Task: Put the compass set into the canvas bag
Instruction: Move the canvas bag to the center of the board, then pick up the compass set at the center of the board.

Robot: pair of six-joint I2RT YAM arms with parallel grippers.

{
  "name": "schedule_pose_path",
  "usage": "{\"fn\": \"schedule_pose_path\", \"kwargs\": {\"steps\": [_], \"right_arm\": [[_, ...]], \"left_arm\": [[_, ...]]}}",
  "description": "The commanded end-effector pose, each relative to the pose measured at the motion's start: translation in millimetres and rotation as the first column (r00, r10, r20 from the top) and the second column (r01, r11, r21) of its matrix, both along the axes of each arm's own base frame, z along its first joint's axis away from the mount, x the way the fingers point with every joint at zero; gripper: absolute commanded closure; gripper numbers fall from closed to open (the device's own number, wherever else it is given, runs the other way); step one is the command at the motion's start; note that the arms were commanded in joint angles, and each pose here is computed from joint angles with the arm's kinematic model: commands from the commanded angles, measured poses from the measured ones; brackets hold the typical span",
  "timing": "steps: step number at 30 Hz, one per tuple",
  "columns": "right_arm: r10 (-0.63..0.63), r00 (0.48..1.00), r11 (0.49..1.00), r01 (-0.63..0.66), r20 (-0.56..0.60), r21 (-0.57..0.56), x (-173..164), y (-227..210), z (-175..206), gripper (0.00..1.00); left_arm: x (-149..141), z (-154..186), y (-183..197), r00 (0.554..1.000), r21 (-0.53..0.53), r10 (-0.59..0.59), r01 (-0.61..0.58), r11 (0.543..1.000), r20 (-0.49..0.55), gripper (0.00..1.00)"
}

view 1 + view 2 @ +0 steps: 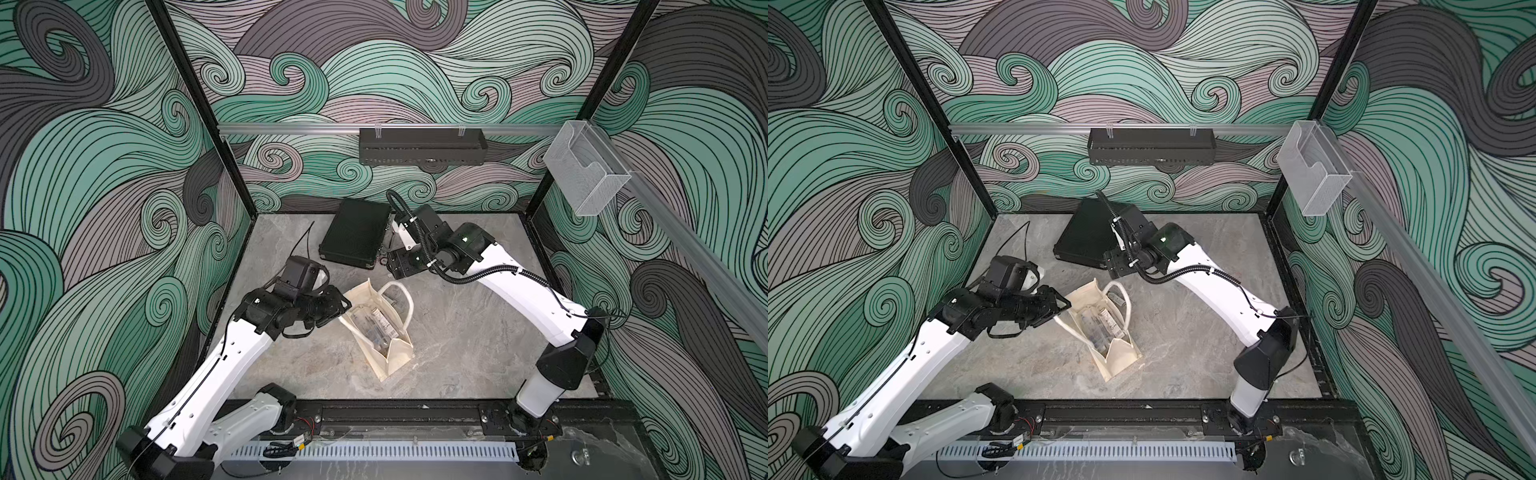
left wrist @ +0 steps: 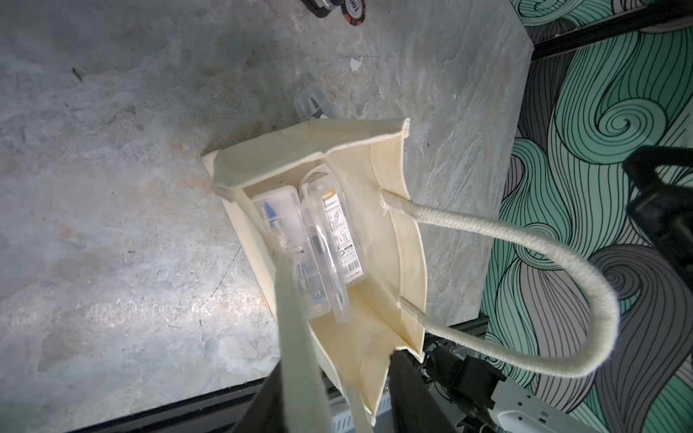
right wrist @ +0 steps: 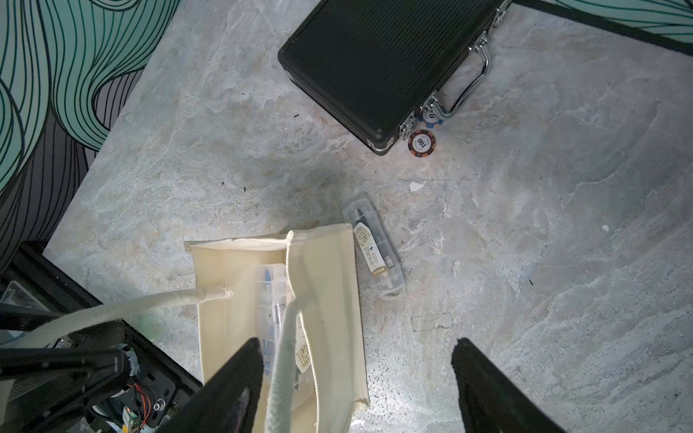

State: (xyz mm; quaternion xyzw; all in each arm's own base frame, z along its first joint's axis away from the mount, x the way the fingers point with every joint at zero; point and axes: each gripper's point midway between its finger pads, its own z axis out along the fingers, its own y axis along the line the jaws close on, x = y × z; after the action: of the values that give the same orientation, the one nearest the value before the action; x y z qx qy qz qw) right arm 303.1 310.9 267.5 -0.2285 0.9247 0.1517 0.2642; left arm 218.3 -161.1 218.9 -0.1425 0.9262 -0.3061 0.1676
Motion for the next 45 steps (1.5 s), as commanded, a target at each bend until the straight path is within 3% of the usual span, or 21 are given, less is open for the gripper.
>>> {"fn": "schedule_pose_path", "kwargs": {"steps": [1,6,10,19,32,33,40,45], "right_arm": [[0.029,0.998,0.999,-0.028,-0.054,0.015,-10.3,10.8,-11.2,0.21],[0.010,0.998,1.000,-0.010,-0.055,0.005,1.9,5.5,-16.3,0.21],[-0.016,0.999,1.000,0.016,-0.048,-0.010,14.9,-9.2,-19.6,0.20],[-0.040,0.998,0.991,0.034,-0.045,-0.128,42.4,-32.4,-52.8,0.17],[0.122,0.950,0.959,-0.187,-0.287,-0.212,18.2,-6.0,-161.6,0.17],[0.133,0.945,0.954,-0.204,-0.300,-0.218,15.1,-2.0,-168.6,0.18],[0.134,0.915,0.927,-0.251,-0.379,-0.278,8.2,6.8,-206.9,0.19],[0.131,0.904,0.920,-0.264,-0.407,-0.291,7.9,10.7,-222.5,0.21]], "left_arm": [[18.5,18.3,-13.9,0.996,-0.060,-0.011,0.016,0.998,0.084,0.75],[41.8,36.7,2.5,0.970,-0.012,0.063,-0.062,0.998,0.233,1.00],[50.8,48.2,26.9,0.951,0.024,0.108,-0.121,0.992,0.289,1.00],[76.3,33.4,70.8,0.948,0.053,0.160,-0.181,0.982,0.274,1.00],[96.7,20.3,101.3,0.970,0.040,0.135,-0.146,0.988,0.200,1.00],[96.3,21.2,101.8,0.971,0.047,0.127,-0.140,0.989,0.204,0.98],[86.4,33.7,102.4,0.963,0.044,0.129,-0.143,0.989,0.236,0.57],[72.1,42.1,115.9,0.949,0.103,0.169,-0.203,0.974,0.264,0.48]]}}
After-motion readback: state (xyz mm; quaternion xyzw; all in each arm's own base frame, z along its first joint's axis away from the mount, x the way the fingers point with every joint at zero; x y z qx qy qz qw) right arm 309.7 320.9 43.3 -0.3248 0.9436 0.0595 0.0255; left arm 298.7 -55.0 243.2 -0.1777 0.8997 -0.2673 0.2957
